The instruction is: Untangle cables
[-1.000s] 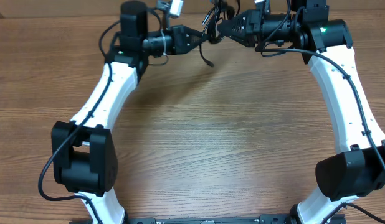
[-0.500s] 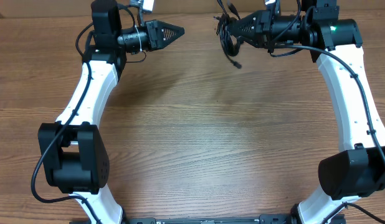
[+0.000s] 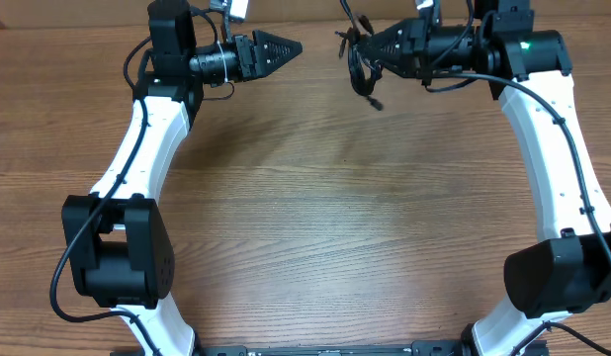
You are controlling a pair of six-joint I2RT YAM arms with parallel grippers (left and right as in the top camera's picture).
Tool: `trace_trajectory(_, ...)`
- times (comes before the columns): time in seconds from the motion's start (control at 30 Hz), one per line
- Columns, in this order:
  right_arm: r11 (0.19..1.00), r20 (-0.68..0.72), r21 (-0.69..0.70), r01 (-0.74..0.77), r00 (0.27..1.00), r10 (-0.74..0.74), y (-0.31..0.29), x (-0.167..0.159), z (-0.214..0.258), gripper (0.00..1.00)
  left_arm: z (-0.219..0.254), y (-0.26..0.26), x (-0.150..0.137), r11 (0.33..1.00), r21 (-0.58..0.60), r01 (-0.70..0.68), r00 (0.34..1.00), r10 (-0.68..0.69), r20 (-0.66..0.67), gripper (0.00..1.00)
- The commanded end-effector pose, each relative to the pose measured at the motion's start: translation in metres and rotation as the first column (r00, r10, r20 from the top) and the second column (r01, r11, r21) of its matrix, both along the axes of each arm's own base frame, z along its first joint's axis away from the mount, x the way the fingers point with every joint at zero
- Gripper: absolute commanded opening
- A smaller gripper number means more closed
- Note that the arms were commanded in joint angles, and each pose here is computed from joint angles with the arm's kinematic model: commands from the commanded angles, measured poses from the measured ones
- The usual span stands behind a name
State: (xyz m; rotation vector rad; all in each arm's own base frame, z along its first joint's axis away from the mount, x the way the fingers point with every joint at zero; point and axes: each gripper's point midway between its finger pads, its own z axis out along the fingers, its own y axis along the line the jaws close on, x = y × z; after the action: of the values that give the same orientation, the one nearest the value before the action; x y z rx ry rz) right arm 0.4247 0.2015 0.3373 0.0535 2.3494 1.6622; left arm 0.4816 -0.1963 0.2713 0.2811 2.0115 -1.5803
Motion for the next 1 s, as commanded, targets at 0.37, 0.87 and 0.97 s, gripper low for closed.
trace_trajectory(0.37,0.996,0.051,0.048,-0.075,0.996,0.073,0.010,-0.021,0.028,0.04,0.024,-0.008,-0.002,1.000,-0.024,0.019,0.995,-0.017,0.100,0.99)
trace_trajectory(0.87,0.964,0.107,0.150,-0.218,0.973,0.204,0.020,-0.042,0.050,0.04,0.001,-0.025,0.000,0.999,0.045,-0.025,0.998,0.022,0.056,1.00)
trace_trajectory(0.97,0.947,0.125,0.192,-0.257,0.964,0.237,0.022,-0.045,0.063,0.04,-0.004,-0.032,-0.003,0.998,0.058,-0.010,0.998,0.007,0.062,1.00)
